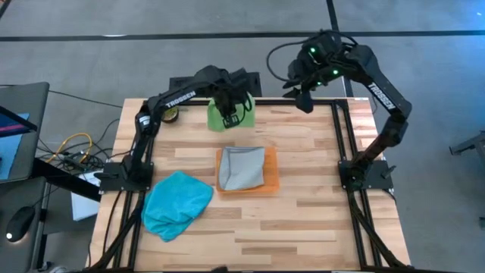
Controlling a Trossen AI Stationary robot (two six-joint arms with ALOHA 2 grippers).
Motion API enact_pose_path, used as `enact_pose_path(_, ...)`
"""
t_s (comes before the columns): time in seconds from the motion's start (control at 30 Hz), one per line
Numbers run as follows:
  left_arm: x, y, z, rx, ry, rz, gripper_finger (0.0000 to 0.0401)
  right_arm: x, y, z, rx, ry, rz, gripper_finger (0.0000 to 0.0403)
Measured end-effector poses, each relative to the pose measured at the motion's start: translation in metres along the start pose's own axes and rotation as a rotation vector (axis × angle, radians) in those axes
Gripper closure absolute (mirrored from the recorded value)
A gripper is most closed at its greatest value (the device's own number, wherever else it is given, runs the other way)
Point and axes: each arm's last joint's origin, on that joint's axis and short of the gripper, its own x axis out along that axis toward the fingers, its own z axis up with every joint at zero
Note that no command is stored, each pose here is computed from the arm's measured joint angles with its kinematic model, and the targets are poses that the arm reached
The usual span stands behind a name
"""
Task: Sort microfiber towel by color & place in baskets
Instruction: Stack the green towel on top of the gray towel into the orange bin
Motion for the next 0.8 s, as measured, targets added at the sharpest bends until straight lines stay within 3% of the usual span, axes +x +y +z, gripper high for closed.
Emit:
enact_pose_path(0.2, -0.017, -0.044, 0.001, 0.011, -0.007, -0.034, 0.0397, -0.012, 0.009, -0.007, -0.03, 0.028, 0.02, 0.0221)
enact_pose_path(0.33, -0.025, -0.077, 0.0, 0.031, -0.026, -0.131, 0.0397, -0.019, 0.014, -0.008, -0.038, 0.02, 0.023, 0.0221)
enact_pose_path(0.57, -0.028, -0.127, -0.003, 0.075, -0.018, -0.152, 0.0397, -0.029, 0.023, -0.009, -0.059, -0.003, 0.023, 0.0221)
enact_pose_path(0.8, -0.013, -0.146, -0.003, 0.098, 0.003, -0.174, 0.0397, -0.031, 0.035, -0.006, -0.093, -0.011, 0.054, 0.0221)
